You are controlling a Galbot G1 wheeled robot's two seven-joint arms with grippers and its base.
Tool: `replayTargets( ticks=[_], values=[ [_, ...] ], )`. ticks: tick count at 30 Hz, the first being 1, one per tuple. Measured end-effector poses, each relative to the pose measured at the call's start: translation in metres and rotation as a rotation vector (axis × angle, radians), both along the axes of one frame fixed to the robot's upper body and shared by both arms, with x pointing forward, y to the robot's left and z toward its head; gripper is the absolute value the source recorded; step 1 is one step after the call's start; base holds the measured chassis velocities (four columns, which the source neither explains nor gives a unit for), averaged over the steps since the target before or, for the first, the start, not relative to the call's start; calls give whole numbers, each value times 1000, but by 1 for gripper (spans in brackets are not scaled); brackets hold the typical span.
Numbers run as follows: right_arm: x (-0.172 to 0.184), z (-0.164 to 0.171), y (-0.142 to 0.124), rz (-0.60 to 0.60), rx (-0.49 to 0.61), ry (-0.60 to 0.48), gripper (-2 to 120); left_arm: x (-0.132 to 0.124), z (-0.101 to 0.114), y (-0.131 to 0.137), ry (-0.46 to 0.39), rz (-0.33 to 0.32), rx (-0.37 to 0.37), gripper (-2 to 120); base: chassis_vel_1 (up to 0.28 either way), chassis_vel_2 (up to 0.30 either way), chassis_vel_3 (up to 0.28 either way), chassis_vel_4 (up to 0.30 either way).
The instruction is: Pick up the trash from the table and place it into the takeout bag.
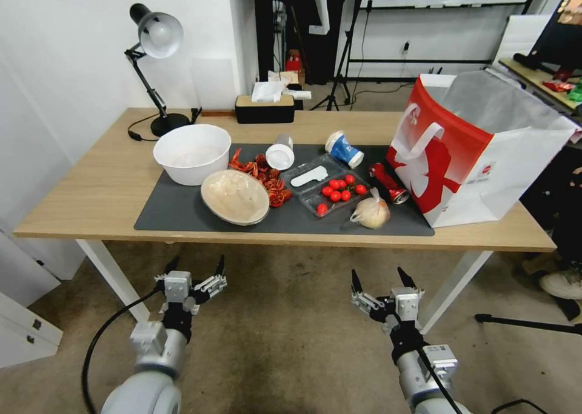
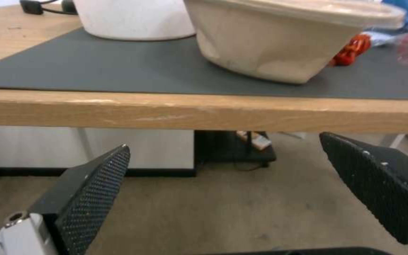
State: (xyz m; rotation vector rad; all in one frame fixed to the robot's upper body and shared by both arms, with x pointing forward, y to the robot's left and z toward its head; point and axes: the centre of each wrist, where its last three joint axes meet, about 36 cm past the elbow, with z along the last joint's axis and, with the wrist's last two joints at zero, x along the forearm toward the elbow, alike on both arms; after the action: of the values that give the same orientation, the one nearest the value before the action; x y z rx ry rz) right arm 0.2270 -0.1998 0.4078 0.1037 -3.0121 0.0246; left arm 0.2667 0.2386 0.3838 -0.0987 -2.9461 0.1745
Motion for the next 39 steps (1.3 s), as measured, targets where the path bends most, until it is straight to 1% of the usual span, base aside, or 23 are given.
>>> replayTargets(
  ticks=[2,7,14,39],
  values=[
    [0,6,-3,-9,-5,-15,100,0,5,1,-19,2,-11,100,0,0,0,0],
    [0,11,-5,-20,-8,-30,100,-1,16,4,-49,14,-11,100,0,0,0,0],
    [0,13,-4,-28,-5,-35,100,-2,23,5,-68,20,-9,100,0,0,0,0],
    [2,11,-6,-15,-15,-33,100,-2,28,6,-85,24,-5,100,0,0,0,0]
  ],
)
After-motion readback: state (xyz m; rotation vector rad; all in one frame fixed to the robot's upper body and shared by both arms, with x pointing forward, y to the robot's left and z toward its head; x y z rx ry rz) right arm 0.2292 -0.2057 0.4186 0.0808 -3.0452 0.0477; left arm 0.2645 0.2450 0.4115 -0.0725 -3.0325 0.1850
